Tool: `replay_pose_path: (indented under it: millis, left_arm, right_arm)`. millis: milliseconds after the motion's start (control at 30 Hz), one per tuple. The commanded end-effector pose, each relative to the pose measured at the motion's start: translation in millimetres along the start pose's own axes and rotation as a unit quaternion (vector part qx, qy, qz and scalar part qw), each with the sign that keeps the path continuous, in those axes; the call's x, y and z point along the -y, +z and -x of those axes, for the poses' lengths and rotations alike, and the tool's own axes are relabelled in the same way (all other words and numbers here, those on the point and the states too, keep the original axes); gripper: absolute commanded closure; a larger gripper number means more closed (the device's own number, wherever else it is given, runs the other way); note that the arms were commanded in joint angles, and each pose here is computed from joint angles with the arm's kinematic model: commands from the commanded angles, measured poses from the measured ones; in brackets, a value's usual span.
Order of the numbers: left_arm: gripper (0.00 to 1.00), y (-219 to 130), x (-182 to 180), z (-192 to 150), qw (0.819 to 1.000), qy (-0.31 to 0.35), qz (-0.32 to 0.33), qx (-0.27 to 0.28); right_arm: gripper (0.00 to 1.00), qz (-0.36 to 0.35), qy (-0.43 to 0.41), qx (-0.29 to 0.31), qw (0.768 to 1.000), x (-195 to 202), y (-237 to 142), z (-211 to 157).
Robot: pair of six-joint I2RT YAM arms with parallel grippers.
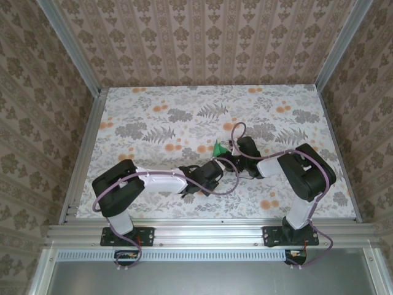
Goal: Fold a paper plane with a square sheet of paper (pick it up from the middle)
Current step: Fold the wing for the fifth time at the center of the table.
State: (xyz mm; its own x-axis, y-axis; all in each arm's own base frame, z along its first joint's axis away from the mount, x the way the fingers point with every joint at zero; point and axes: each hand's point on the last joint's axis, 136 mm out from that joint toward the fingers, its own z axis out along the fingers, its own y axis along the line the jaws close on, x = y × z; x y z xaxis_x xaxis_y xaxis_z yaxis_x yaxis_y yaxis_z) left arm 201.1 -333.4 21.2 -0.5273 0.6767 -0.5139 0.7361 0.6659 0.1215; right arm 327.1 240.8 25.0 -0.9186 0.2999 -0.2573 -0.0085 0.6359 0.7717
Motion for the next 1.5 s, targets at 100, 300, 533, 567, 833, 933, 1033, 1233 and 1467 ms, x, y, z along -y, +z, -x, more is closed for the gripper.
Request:
replay_pose_path:
  millis: [100,300,533,567,833,933,1033,1233,1467]
  left_arm:
    - [1.00,6.4,-5.1,-14.6,0.996,0.068,0.059,-0.026]
    - [1.00,6.6,-2.3,-15.9,0.995,0.075,0.055,-0.021]
    - [0.83,-3.8,1.1,-10.5,1.000,0.022,0.003,-0.015]
    - [0.78,-8.1,2.3,-8.9,1.000,0.011,-0.014,-0.009]
    - [0.58,-50.3,-10.7,22.1,0.977,-0.126,-0.154,0.074]
    - [0.57,-53.6,-25.0,30.1,0.960,-0.190,-0.187,0.083]
    - [0.58,-50.0,-32.2,35.5,0.941,-0.243,-0.220,0.080]
    - [0.68,-34.9,-29.7,46.2,0.907,-0.306,-0.284,0.054]
    - [0.74,-21.6,-19.3,59.4,0.881,-0.334,-0.334,0.040]
  right_arm:
    - [0.76,-0.049,0.031,0.007,0.998,21.8,-7.7,1.4]
    - [0.93,-0.081,0.029,-0.001,0.996,33.7,-7.3,-1.5]
    - [1.00,-0.103,0.021,-0.007,0.994,47.1,-4.5,-6.1]
    - [1.00,-0.105,0.021,-0.007,0.994,48.7,-4.2,-6.5]
    - [1.00,-0.105,0.013,-0.002,0.994,54.7,-3.7,-7.7]
    - [1.00,-0.101,0.008,-0.001,0.995,55.0,-2.7,-8.3]
    - [1.00,-0.098,0.001,-0.001,0.995,55.5,-2.8,-9.6]
    - [1.00,-0.098,-0.008,0.001,0.995,56.8,-3.8,-10.5]
    - [1.00,-0.098,-0.010,0.001,0.995,56.4,-4.1,-10.7]
